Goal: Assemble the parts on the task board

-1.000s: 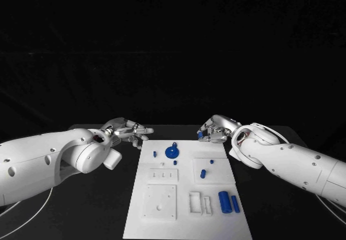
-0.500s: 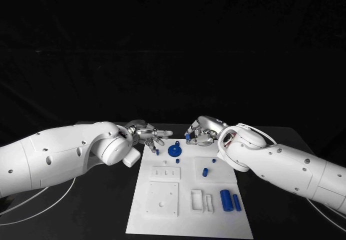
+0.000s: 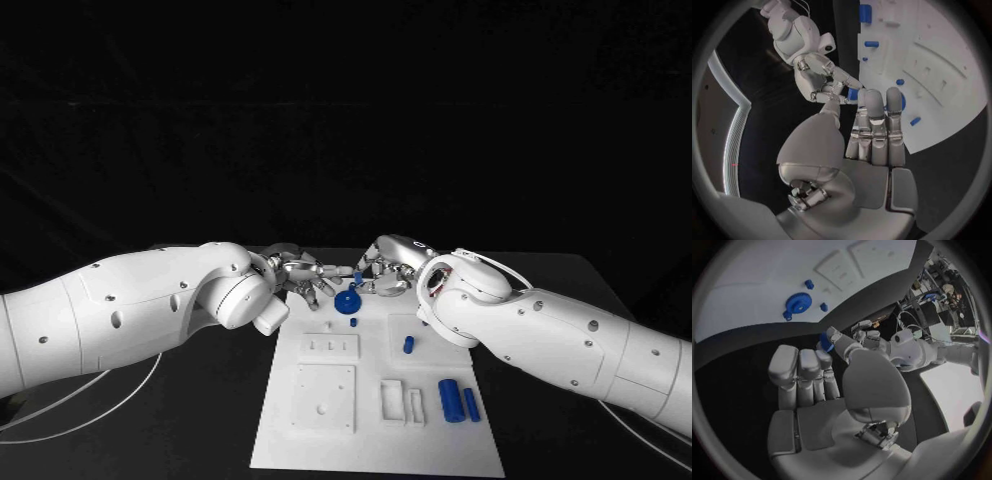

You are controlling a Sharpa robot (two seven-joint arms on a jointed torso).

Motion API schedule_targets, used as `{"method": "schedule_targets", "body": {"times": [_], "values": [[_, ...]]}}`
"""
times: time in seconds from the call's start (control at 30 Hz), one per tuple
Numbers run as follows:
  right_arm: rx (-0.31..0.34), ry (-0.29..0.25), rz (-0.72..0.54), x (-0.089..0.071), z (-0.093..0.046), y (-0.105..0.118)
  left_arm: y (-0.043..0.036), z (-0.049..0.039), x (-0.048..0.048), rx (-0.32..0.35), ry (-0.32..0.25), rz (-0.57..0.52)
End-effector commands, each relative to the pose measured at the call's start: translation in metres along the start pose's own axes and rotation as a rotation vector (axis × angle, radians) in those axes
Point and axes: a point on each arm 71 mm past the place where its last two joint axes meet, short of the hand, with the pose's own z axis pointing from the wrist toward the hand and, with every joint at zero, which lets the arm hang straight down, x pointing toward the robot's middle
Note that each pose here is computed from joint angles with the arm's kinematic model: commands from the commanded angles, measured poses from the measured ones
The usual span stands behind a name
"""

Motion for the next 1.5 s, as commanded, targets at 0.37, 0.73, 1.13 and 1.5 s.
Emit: {"method": "schedule_targets", "body": {"times": [0.37,0.73,1.13,1.5], "values": [[-0.026,0.013,-0.021,0.004,0.002,0.015,-0.0055,0.0039,0.0084,-0.017,0.023,0.031],[-0.041,0.024,-0.019,0.007,0.004,0.021,-0.0078,0.0055,0.0124,-0.018,0.032,0.038],[-0.051,0.037,-0.020,0.011,0.005,0.026,-0.0093,0.0059,0.0142,-0.010,0.031,0.037],[-0.055,0.048,-0.022,0.014,0.005,0.027,-0.0108,0.0078,0.0144,-0.004,0.021,0.028]]}}
